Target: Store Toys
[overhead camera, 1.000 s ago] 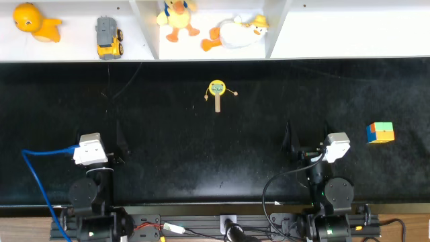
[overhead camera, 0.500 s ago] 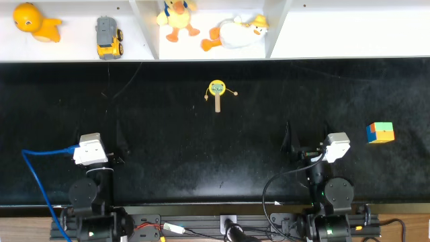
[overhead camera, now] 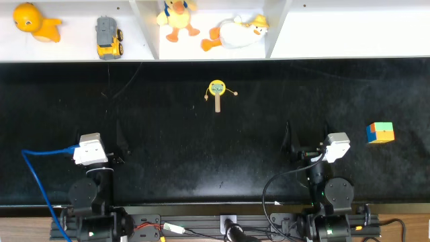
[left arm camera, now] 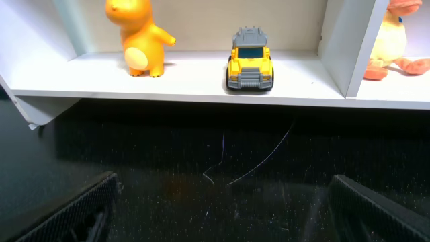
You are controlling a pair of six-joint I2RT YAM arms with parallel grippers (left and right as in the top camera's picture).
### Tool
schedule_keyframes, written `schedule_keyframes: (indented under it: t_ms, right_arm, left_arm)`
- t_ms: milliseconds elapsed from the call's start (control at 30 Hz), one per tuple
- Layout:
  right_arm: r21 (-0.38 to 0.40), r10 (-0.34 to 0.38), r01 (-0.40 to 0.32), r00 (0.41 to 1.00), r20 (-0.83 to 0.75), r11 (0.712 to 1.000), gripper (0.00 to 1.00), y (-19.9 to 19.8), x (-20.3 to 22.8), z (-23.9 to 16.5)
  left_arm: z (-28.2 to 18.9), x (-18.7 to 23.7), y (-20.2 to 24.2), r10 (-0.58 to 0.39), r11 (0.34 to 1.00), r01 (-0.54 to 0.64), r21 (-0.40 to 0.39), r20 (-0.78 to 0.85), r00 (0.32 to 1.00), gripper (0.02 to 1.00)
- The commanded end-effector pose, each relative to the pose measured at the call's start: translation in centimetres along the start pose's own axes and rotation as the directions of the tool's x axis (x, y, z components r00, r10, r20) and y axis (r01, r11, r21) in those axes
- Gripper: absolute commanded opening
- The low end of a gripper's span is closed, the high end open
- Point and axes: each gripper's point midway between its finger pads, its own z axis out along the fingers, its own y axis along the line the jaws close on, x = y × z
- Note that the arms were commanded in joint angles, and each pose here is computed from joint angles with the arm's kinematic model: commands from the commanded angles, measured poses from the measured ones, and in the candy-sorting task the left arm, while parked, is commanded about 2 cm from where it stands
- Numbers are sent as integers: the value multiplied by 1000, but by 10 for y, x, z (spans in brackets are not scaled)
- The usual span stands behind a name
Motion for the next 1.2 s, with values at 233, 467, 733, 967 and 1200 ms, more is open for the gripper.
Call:
schedule_keyframes:
  t_ms: [233,467,733,967,1200]
  right_arm:
    - [-8,-6,6,1000,2,1000,996,1,3,0]
    - [-35,152,-152,988,-8,988,996,6,3,0]
    - [-330,331,-373,927,-178,867,996,64,9,-12]
    - [-373,357,-434,897,-260,820,1000,77,13,-18]
    - [-251,254,-371,881,-399,894,1000,72,7,-17]
  left_arm:
    - [0,0,0,18,1000,-18,-1,7,1000,998]
    - [0,0,0,18,1000,-18,-1,7,1000,998]
    - [0,0,0,18,1000,-18,0,7,1000,998]
    - [0,0,0,18,1000,-18,0,7,1000,998]
    - [0,0,0,18,1000,-18,-1,7,1000,998]
